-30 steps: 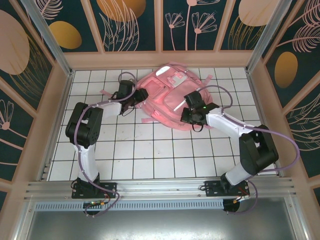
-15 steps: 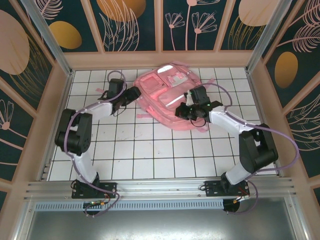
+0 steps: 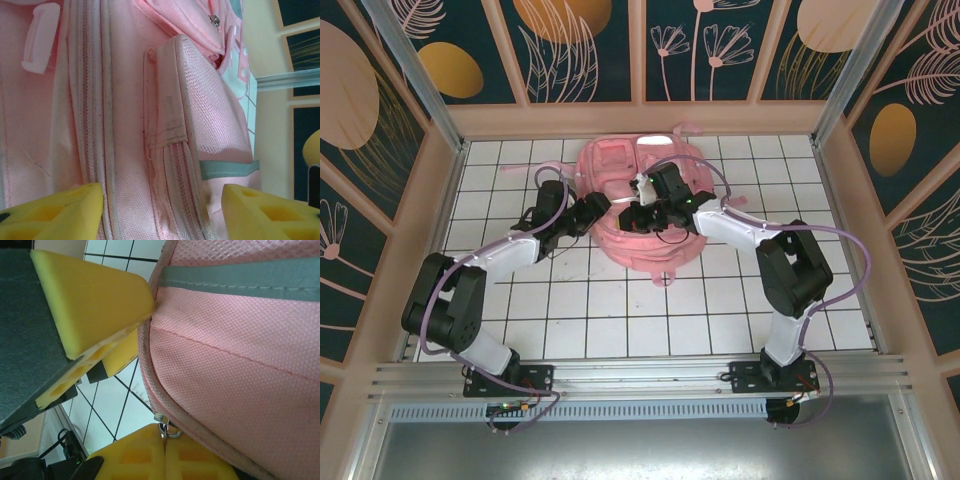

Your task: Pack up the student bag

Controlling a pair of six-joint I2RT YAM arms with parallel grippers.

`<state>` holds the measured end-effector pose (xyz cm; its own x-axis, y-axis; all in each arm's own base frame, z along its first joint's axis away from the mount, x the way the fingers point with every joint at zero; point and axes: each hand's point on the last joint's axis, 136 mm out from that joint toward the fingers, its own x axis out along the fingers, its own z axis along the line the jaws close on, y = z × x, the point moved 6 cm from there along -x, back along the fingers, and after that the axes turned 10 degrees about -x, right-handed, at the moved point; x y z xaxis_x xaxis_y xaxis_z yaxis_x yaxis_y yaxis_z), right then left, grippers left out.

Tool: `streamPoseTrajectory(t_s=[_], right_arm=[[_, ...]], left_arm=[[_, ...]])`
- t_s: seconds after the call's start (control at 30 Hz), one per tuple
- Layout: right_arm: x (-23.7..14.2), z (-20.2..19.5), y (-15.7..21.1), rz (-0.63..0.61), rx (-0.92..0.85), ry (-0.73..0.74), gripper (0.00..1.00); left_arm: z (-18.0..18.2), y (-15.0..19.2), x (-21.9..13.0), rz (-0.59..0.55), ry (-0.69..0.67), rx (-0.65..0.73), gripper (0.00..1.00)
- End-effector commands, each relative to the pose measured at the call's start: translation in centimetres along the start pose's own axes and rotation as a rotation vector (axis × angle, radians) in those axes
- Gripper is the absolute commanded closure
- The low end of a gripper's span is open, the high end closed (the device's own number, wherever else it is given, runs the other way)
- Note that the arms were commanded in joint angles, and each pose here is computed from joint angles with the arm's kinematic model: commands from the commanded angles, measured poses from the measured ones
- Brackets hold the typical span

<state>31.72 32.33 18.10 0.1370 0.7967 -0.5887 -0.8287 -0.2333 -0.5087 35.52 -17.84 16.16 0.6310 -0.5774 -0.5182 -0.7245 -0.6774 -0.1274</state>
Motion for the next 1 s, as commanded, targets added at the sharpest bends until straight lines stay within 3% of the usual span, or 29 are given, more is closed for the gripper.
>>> streamPoseTrajectory(t_s=[0.0, 0.07, 0.17, 0.27, 0.43, 0.6, 0.8, 0.97], right_arm=[[0.0, 3.3, -0.5, -0.016, -0.104, -0.112, 1.0], [0.2, 3.9, 0.3, 0.002, -0.116, -0.117, 1.0], [0.4, 4.0, 1.6, 0.04, -0.117, -0.091, 1.0], [0.1, 3.1, 3.5, 0.099, -0.098, -0.016, 1.0], [-2.1, -0.3, 6.7, 0.221, -0.085, 0.238, 1.0], [-6.3, -4.4, 7.6, 0.292, -0.065, 0.538, 1.0], [-11.6, -8.0, 5.9, 0.233, -0.064, 0.815, 1.0], [-14.9, -10.4, 3.4, 0.185, -0.13, 1.19, 1.0]], left_arm=[[0.2, 0.0, 1.0, -0.002, 0.039, -0.032, 0.41], [0.3, -0.3, 1.8, -0.009, 0.05, -0.042, 0.49], [0.3, -0.6, 3.0, -0.008, 0.073, -0.046, 0.79], [1.2, -0.6, 3.9, -0.01, 0.053, -0.04, 1.0], [1.6, -1.1, 3.3, -0.061, 0.008, 0.011, 1.0], [1.8, -1.4, 3.2, -0.075, -0.031, 0.049, 1.0], [1.5, -2.1, 2.5, -0.098, -0.037, 0.063, 1.0], [1.2, -2.7, 1.5, -0.134, -0.059, 0.091, 1.0]])
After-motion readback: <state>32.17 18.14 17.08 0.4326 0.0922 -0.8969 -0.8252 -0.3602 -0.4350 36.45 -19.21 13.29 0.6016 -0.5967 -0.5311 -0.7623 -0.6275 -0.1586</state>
